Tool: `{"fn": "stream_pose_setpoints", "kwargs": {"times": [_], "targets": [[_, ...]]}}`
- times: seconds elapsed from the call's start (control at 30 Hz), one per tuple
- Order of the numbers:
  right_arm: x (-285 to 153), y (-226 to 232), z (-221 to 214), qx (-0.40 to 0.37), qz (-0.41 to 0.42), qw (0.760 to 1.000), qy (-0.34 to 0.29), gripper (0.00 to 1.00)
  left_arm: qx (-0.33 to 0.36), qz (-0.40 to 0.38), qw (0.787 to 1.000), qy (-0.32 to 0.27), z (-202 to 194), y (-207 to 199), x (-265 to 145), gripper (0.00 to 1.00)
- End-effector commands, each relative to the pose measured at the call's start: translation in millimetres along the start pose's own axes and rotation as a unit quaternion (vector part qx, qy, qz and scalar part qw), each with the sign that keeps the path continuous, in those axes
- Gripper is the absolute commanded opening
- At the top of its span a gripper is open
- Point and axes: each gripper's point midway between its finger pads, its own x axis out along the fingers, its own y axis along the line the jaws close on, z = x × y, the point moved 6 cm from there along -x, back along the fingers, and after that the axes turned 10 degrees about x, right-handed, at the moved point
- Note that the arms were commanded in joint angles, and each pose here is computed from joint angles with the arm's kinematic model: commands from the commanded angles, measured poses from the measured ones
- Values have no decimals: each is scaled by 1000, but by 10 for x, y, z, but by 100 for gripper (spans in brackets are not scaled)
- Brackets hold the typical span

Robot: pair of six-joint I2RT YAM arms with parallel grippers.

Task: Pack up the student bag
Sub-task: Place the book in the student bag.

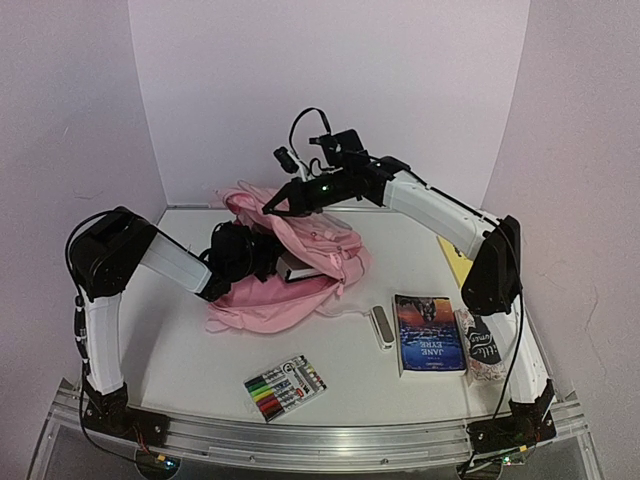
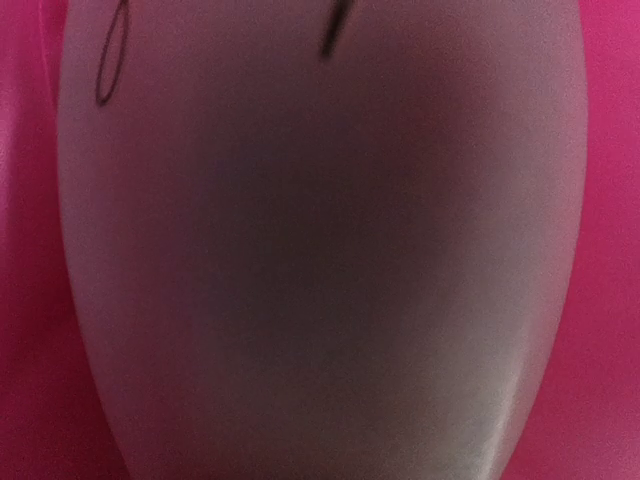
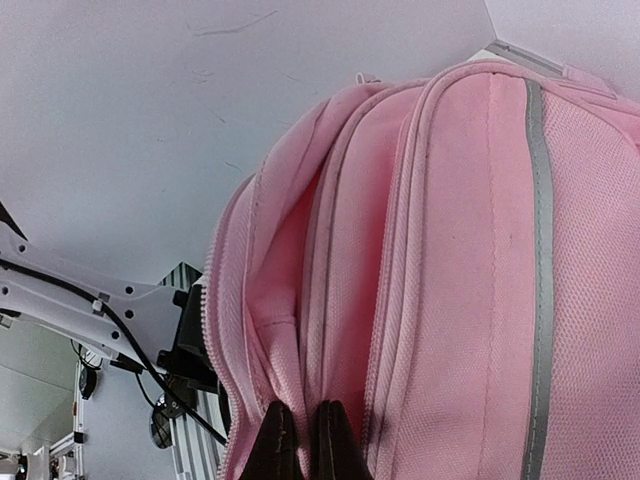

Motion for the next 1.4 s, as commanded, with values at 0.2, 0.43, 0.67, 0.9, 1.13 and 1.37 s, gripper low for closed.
{"fn": "stream_pose_setpoints", "kwargs": {"times": [0.2, 0.43, 0.67, 0.9, 1.13, 1.37], "targets": [[-220, 777, 392, -71, 132, 986, -68, 0, -9, -11, 995, -94, 206, -188, 234, 28], [-303, 416, 535, -35, 104, 990, -90, 0, 15, 60, 995, -73, 185, -295, -182, 62], [-314, 252, 563, -27, 92, 991, -96, 0, 8, 59, 997, -39, 12, -128, -479, 68], [-275, 265, 543, -13, 111, 990, -89, 0, 11, -9, 1000, 6, -100, -184, -98, 35], [-219, 389, 418, -7, 136, 989, -60, 0, 22, -53, 998, -5, -37, -299, 273, 14], [-222, 247, 377, -6, 129, 990, -53, 0, 30, -38, 999, -24, 16, -263, 349, 18]]}}
